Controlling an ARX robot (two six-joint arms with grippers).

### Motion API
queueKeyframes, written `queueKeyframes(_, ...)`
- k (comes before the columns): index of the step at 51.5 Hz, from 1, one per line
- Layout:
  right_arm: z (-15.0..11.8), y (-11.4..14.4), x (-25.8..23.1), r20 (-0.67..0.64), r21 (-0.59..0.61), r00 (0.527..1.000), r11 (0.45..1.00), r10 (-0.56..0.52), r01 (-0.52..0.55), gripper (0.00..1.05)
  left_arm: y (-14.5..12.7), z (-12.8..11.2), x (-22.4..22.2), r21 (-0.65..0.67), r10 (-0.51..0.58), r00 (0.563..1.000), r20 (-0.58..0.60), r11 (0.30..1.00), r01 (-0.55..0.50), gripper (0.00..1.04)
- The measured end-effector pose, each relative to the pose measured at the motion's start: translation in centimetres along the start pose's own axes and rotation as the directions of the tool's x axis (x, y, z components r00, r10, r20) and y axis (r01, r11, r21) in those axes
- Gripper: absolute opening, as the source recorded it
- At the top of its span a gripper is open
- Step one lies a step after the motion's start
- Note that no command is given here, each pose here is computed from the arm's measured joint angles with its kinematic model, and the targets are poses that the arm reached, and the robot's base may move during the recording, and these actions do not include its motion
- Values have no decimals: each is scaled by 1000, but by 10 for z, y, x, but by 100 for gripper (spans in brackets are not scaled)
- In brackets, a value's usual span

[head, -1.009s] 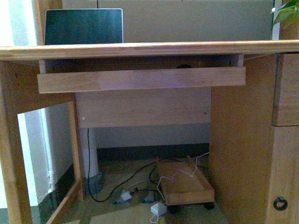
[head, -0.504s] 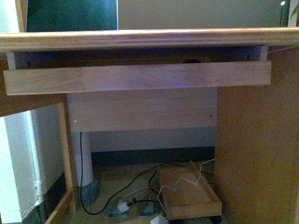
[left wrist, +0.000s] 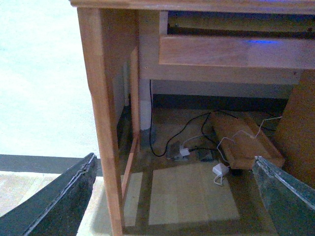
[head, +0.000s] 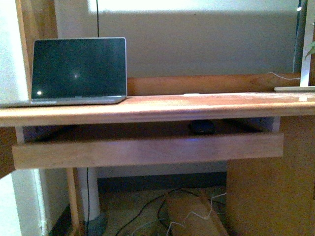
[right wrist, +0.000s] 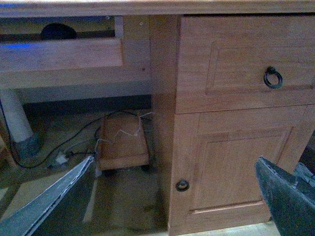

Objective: Place mouse

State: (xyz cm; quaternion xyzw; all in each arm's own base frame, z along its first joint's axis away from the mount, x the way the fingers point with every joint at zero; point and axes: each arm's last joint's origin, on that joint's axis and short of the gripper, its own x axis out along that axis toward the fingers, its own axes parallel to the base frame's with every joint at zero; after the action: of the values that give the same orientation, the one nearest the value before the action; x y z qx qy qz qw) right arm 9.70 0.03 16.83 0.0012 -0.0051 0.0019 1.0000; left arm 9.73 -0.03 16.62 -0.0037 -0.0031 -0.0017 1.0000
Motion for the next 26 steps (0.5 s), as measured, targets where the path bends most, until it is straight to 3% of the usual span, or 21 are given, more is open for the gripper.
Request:
queueKeyframes(16, 0, 0, 0, 0, 0, 1000, 1000, -1, 1, 97, 0, -1, 0, -4, -8, 1000, -8, 1000, 8, 97)
queueKeyframes(19, 0, 0, 0, 0, 0, 1000, 1000, 0, 0, 97, -1, 0, 0, -42, -86, 987, -135, 996, 81, 97)
queueKeyframes(21, 0, 0, 0, 0, 0, 1000, 1000, 1, -1, 97, -2, 0, 2, -90, -150, 951, -269, 987, 130, 97)
queueKeyframes(26, 0, 0, 0, 0, 0, 1000, 1000, 0, 0, 97, 1, -2, 12, -94, -203, 922, -330, 979, 182, 97)
